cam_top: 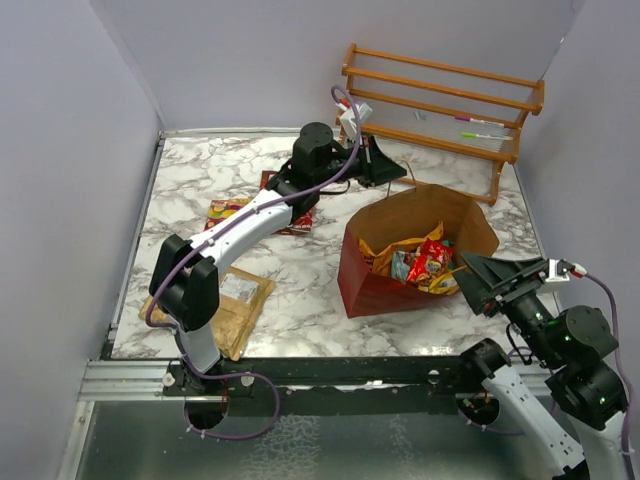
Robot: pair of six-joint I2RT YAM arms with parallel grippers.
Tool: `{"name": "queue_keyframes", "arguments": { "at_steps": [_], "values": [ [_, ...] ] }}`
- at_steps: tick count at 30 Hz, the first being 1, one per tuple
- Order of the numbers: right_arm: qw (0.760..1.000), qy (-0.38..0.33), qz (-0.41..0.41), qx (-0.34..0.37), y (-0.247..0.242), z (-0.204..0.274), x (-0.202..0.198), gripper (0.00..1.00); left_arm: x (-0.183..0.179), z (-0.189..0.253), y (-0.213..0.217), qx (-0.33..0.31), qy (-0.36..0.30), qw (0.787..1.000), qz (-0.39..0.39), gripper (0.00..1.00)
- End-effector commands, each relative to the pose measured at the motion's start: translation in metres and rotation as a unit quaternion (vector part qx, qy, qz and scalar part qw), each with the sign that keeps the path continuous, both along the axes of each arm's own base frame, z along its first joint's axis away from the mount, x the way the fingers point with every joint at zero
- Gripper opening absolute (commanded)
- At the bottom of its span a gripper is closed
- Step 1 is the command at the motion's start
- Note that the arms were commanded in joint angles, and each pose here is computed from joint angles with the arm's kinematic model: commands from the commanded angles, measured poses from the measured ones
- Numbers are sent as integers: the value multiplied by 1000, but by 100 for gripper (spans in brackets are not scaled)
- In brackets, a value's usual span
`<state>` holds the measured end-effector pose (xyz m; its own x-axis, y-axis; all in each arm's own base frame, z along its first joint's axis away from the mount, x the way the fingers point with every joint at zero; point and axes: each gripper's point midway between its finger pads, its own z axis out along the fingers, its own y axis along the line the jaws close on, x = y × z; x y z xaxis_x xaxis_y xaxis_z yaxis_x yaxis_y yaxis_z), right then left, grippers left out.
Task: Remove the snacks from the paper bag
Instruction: Adjust the paper bag at the center of the board.
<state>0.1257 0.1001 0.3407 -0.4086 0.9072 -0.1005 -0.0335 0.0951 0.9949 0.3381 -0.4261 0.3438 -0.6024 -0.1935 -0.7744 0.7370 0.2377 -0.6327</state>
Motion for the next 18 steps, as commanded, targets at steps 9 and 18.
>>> {"name": "queue_keyframes", "arguments": {
  "at_steps": [9,18],
  "values": [
    [999,-48,10,-1,16,33,21,74,5,56,32,-74,-25,991,113,0],
    [995,-83,15,-56,25,36,33,67,12,54,46,-94,12,982,165,0]
  ]
}}
